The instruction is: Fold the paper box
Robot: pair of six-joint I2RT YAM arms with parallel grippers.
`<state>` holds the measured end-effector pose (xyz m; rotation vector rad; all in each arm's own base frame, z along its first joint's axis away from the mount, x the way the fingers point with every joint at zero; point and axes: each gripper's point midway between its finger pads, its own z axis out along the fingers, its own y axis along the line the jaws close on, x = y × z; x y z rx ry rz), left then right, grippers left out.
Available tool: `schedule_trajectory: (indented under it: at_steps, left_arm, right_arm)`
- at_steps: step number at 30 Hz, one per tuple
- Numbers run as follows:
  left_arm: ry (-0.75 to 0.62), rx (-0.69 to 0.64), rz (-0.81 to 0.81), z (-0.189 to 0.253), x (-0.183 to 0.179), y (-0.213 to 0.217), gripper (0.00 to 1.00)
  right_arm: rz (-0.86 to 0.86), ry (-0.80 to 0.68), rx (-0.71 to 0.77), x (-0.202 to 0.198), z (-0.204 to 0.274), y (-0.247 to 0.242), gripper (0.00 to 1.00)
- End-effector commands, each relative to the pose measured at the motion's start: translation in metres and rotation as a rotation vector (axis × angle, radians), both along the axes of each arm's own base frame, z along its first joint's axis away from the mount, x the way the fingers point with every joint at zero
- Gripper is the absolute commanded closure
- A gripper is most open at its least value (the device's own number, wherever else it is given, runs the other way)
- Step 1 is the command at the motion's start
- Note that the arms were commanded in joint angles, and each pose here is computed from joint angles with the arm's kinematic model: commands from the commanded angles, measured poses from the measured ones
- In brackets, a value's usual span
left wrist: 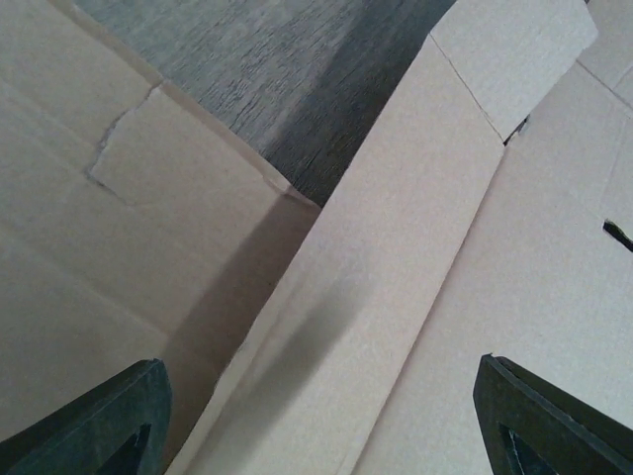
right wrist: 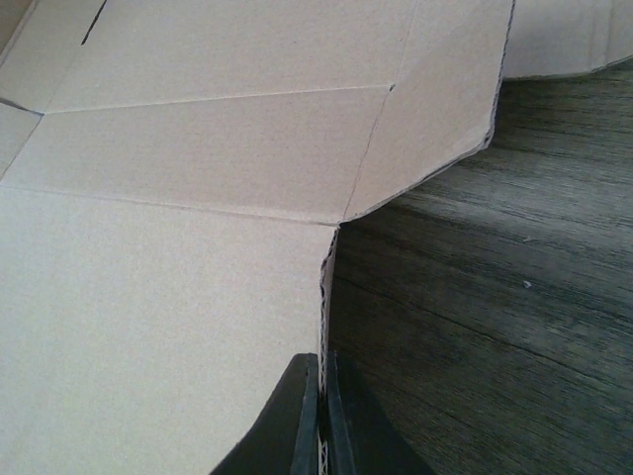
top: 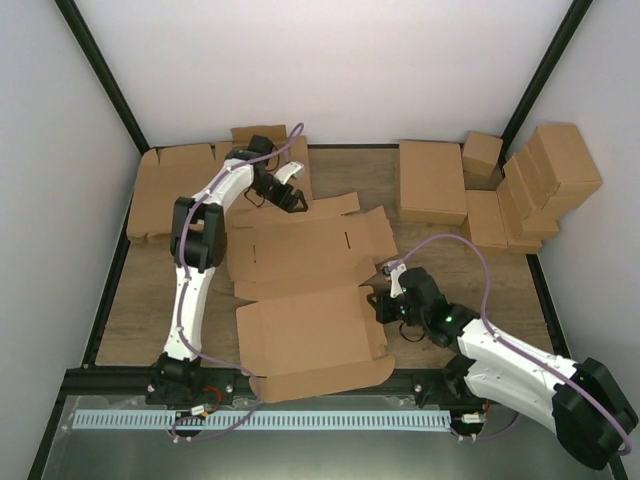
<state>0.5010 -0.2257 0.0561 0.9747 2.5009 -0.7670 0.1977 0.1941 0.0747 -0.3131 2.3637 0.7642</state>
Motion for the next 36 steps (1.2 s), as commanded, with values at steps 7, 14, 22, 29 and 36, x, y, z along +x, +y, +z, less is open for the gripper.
schedule_trajectory:
  at_steps: [7,14,22,29,36]
  left_arm:
    - [0.094,-0.007,-0.031,-0.014,-0.013,-0.002,0.13]
    - [0.091,0.038,-0.011,-0.021,-0.01,0.005,0.11]
    - [0.113,0.005,0.003,-0.025,-0.005,0.008,0.12]
    - [0.216,-0.099,-0.052,-0.016,-0.033,-0.004,0.31]
    - [0.107,-0.134,0.009,0.04,-0.026,-0.005,0.6]
  right_arm:
    - [0.03,-0.032,0.008,0.003,0.011,0.008,0.99]
    - [0.023,-0.016,-0.005,0.004,0.008,0.008,0.99]
    - [0.026,-0.017,-0.004,0.004,0.008,0.008,0.99]
    - [0.024,-0.013,-0.018,0.006,0.007,0.008,0.99]
    - [-0.008,0.003,-0.043,0.01,0.003,0.005,0.99]
